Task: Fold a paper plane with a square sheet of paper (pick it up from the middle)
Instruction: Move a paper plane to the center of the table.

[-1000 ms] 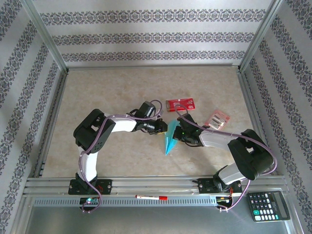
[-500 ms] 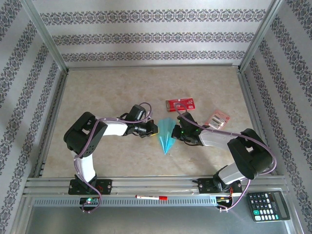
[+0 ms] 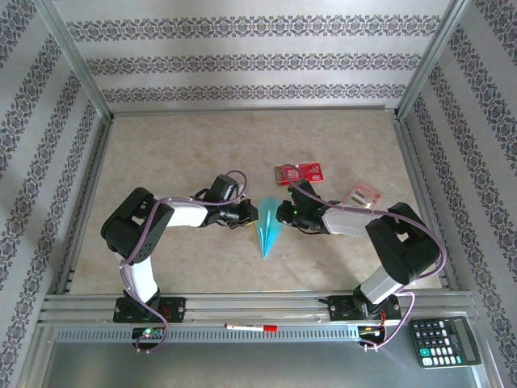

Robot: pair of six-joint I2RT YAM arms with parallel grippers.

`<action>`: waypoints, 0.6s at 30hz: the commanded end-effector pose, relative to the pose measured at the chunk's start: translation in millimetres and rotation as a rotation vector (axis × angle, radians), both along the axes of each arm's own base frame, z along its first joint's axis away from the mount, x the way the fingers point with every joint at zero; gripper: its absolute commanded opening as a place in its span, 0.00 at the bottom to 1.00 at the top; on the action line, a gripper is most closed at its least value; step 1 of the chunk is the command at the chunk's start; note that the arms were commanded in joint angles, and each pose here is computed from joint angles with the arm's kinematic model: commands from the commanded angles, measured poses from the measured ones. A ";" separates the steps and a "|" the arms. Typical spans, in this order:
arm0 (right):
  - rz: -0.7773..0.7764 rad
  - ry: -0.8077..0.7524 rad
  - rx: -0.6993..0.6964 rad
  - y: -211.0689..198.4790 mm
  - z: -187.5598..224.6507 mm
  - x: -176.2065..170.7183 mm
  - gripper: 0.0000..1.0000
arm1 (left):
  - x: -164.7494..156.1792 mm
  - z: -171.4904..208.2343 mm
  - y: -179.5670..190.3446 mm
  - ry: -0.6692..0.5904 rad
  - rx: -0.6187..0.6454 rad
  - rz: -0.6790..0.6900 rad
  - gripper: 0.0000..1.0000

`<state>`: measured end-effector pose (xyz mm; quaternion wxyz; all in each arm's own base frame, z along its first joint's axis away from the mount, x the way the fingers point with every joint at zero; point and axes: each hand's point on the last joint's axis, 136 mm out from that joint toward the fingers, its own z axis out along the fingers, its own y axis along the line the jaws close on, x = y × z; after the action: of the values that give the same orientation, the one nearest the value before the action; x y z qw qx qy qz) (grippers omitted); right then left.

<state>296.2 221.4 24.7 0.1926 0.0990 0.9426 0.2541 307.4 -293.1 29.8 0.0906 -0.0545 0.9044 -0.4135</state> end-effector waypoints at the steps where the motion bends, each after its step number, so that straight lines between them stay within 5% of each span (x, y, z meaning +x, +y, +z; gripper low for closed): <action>1: 0.028 -0.030 0.011 6.7 9.3 4.6 0.18 | 5.3 -0.8 6.5 -0.012 0.011 0.023 0.11; 14: 0.004 -0.117 0.025 -22.8 56.8 14.5 0.33 | 11.0 31.1 31.0 -0.091 0.054 0.060 0.39; 18: -0.003 -0.203 -0.132 -60.1 83.2 22.1 0.41 | 23.2 53.6 57.5 -0.177 0.074 0.107 0.45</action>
<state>312.5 184.1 85.6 0.2581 0.0935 0.9270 0.2557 325.7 -259.9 76.3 0.1631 -0.0632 0.8975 -0.4048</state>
